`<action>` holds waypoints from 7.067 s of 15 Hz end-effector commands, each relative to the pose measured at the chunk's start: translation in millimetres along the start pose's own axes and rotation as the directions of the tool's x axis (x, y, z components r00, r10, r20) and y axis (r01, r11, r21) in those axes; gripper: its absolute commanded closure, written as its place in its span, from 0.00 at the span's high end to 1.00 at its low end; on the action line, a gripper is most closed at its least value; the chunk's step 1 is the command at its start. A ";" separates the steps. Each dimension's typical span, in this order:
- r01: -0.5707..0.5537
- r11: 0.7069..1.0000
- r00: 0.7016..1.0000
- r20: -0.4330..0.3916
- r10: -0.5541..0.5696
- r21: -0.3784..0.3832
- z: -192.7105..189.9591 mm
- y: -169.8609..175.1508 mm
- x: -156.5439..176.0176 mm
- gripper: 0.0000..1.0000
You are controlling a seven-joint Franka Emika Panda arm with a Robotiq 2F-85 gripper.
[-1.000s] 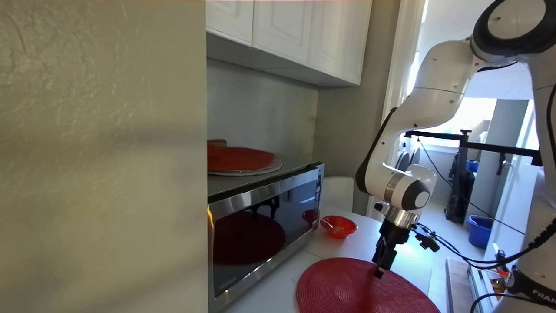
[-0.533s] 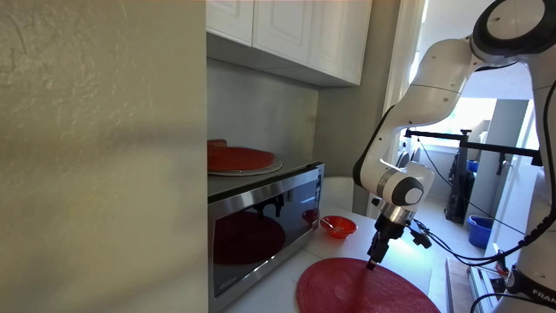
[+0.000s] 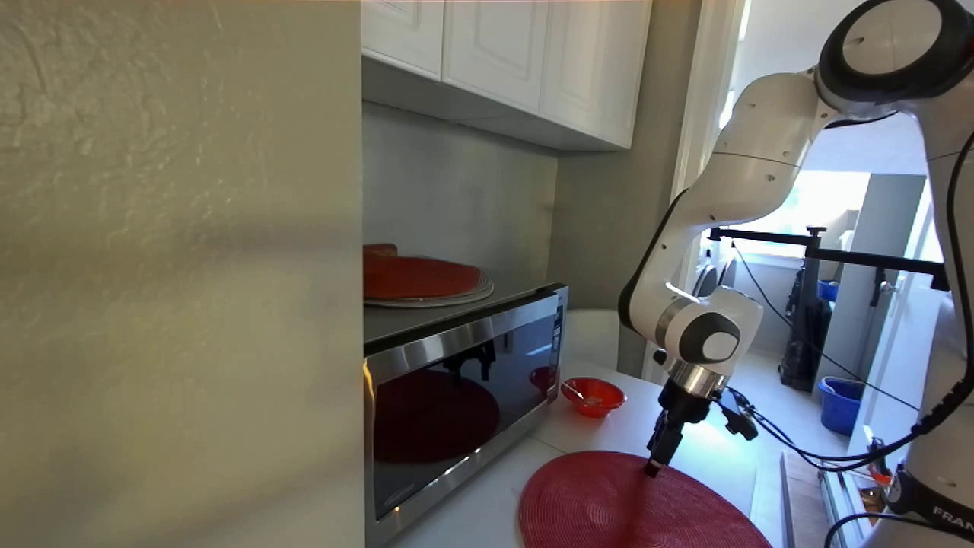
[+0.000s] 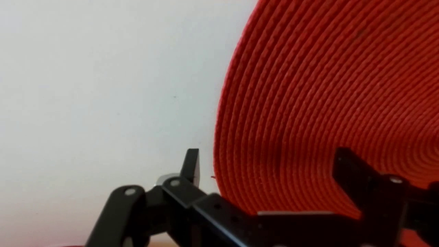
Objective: Put the orange object on the microwave
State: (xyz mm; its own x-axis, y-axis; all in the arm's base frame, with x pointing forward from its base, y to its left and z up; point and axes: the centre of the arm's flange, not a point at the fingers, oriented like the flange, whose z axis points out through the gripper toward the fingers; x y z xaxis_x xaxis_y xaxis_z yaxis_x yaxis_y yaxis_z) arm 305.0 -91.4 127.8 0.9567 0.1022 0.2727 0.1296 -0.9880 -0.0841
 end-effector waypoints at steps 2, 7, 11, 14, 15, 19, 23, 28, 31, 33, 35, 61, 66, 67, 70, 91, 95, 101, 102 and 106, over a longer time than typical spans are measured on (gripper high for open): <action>-0.010 1.000 1.000 0.024 0.011 -0.017 19.0 -2.9 -3.0 1.00; -0.021 1.000 0.999 0.034 0.022 -0.008 25.6 -0.7 1.3 1.00; -0.020 1.000 0.999 0.038 0.020 -0.005 26.5 -0.7 1.1 0.92; -0.016 1.000 0.999 0.038 0.017 -0.006 26.0 -1.1 1.2 0.84; -0.015 1.000 0.999 0.039 0.015 -0.006 26.3 -1.1 0.7 0.86; -0.014 1.000 0.999 0.041 0.014 -0.005 26.2 -2.0 0.7 0.87; -0.012 1.000 0.999 0.040 0.012 -0.003 25.5 -2.8 1.3 0.59; -0.009 1.000 0.999 0.042 0.009 0.001 25.6 -4.9 1.7 0.55; -0.005 1.000 0.999 0.042 0.005 0.007 23.3 -7.2 2.1 0.45; -0.003 1.000 0.999 0.041 0.002 0.015 19.8 -9.4 2.3 0.30; -0.003 1.000 0.999 0.041 0.002 0.022 14.8 -12.3 3.2 0.16; -0.080 0.980 0.982 0.181 0.047 0.180 -81.8 -67.0 74.1 0.00; -0.096 0.967 0.968 0.249 0.035 0.235 -98.0 -76.8 95.5 0.00; -0.099 0.963 0.965 0.260 0.031 0.252 -107.7 -78.5 103.0 0.00; -0.110 0.942 0.956 0.293 0.013 0.317 -149.2 -88.0 116.2 0.00; -0.159 0.735 0.987 0.111 0.114 0.660 -437.3 -158.4 190.5 0.00; -0.182 0.711 0.983 0.122 0.134 0.680 -445.0 -146.3 207.4 0.00; -0.185 0.709 0.983 0.127 0.134 0.681 -443.3 -146.5 209.0 0.00; -0.192 0.695 0.981 0.134 0.137 0.693 -446.0 -150.9 212.6 0.00; -0.193 0.609 0.980 0.118 0.161 0.769 -451.5 -176.8 239.3 0.00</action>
State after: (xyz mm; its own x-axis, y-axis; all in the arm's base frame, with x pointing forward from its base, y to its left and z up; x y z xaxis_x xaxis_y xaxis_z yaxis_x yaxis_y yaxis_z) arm 373.9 35.9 625.7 0.9902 -0.0211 0.1378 0.0975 -0.6017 -0.7928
